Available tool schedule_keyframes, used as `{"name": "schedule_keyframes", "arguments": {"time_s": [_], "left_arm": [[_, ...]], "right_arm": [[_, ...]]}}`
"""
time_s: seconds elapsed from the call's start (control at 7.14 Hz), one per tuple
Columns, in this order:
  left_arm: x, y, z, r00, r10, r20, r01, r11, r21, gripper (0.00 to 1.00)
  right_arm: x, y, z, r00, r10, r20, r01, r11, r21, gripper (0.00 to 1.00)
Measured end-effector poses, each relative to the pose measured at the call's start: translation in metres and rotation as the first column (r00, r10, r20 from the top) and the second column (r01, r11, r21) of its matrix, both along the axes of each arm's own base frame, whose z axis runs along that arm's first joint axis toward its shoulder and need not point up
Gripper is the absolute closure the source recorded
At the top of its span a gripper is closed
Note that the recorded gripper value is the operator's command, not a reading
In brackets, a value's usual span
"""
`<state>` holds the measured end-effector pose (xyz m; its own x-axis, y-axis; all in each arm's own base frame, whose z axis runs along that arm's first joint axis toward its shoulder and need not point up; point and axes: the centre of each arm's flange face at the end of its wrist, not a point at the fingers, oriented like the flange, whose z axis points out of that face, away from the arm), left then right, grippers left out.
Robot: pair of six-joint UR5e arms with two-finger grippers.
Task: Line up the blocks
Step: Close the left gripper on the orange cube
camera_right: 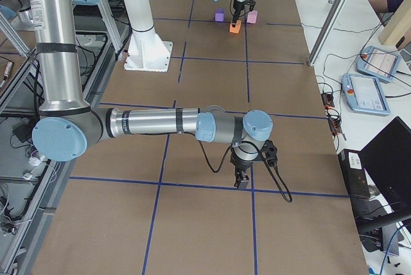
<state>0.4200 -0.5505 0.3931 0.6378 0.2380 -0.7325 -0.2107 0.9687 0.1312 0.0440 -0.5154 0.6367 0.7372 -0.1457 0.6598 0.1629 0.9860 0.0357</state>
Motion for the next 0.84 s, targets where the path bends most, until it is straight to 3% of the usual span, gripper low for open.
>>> {"name": "schedule_keyframes", "arguments": {"time_s": [0.28,0.42,0.56,0.7,0.84], "left_arm": [[0.0046,0.0022,0.0023,1.000,-0.001,0.000,0.001,1.000,-0.007,0.14],[0.0062,0.0034,0.0025,1.000,0.001,-0.002,-0.002,1.000,-0.006,0.26],[0.0071,0.0043,0.0026,1.000,0.003,-0.005,-0.003,1.000,-0.004,0.50],[0.0069,0.0049,0.0021,1.000,0.004,-0.007,-0.004,1.000,-0.001,0.63],[0.0049,0.0051,-0.0007,1.000,0.002,-0.011,-0.002,1.000,0.004,0.63]], "right_arm": [[0.0000,0.0000,0.0000,1.000,0.000,0.000,0.000,1.000,0.000,0.00],[0.0000,0.0000,0.0000,1.000,0.000,0.000,0.000,1.000,0.000,0.00],[0.0000,0.0000,0.0000,1.000,0.000,0.000,0.000,1.000,0.000,0.00],[0.0000,0.0000,0.0000,1.000,0.000,0.000,0.000,1.000,0.000,0.00],[0.0000,0.0000,0.0000,1.000,0.000,0.000,0.000,1.000,0.000,0.00]]}}
